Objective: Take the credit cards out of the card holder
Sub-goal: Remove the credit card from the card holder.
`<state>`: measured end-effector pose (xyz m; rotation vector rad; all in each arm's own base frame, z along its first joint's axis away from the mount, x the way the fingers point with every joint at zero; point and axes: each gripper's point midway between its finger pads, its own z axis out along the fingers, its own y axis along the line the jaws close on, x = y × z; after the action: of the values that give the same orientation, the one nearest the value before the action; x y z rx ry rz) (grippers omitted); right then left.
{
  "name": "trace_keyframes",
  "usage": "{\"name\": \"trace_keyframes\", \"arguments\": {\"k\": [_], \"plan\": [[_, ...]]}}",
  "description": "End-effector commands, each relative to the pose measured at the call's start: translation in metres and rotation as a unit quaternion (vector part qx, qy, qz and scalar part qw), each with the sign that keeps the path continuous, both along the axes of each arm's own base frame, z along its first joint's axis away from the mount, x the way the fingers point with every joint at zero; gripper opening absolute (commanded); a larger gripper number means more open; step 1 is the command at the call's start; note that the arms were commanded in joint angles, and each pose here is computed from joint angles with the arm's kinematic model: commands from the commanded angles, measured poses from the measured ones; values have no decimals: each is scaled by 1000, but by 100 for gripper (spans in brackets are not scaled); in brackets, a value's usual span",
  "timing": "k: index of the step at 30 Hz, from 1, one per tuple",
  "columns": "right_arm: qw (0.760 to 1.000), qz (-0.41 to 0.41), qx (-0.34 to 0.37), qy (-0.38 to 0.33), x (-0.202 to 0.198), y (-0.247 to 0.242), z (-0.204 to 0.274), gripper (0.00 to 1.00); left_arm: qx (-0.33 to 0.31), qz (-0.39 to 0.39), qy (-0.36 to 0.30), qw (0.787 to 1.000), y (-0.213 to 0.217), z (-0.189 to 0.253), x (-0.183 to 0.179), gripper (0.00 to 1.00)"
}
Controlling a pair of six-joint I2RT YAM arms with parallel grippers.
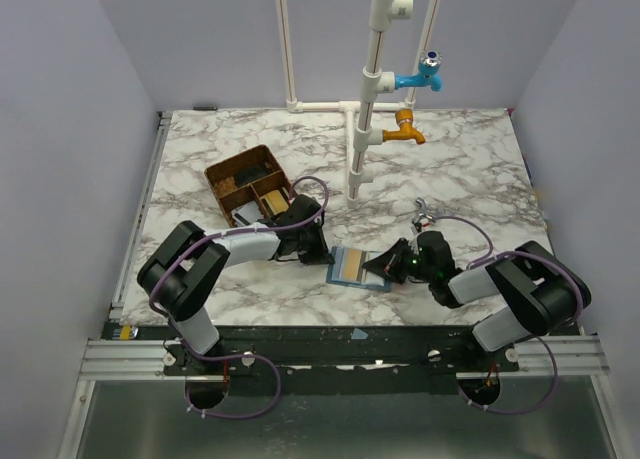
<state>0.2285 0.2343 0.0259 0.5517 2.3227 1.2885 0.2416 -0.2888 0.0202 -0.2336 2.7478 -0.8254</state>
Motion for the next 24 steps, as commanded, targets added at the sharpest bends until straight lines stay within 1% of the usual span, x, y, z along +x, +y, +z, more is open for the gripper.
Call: {"name": "trace_keyframes", "arguments": {"k": [1, 5, 8, 11, 15, 18, 24], "plan": [[999, -11, -44, 11, -6, -16, -19, 3, 121, 4, 81, 989, 55, -53, -42, 0], [999, -9, -52, 10, -7, -18, -21, 3, 120, 4, 81, 989, 56, -52, -42, 0], [999, -2, -53, 5, -8, -17, -21, 3, 118, -6, 67, 991, 54, -48, -39, 0], [998, 24, -52, -11, -7, -11, -17, 1, 109, -24, 44, 993, 51, -38, -36, 0], [996, 61, -58, -19, -4, -3, -16, 1, 112, -31, 26, 993, 54, -26, -35, 0], [995, 73, -71, -23, -2, -1, -16, 1, 112, -34, 20, 993, 55, -20, -38, 0], [993, 90, -73, -19, -7, 8, -15, 1, 110, -55, -2, 992, 50, -3, -42, 0]]}}
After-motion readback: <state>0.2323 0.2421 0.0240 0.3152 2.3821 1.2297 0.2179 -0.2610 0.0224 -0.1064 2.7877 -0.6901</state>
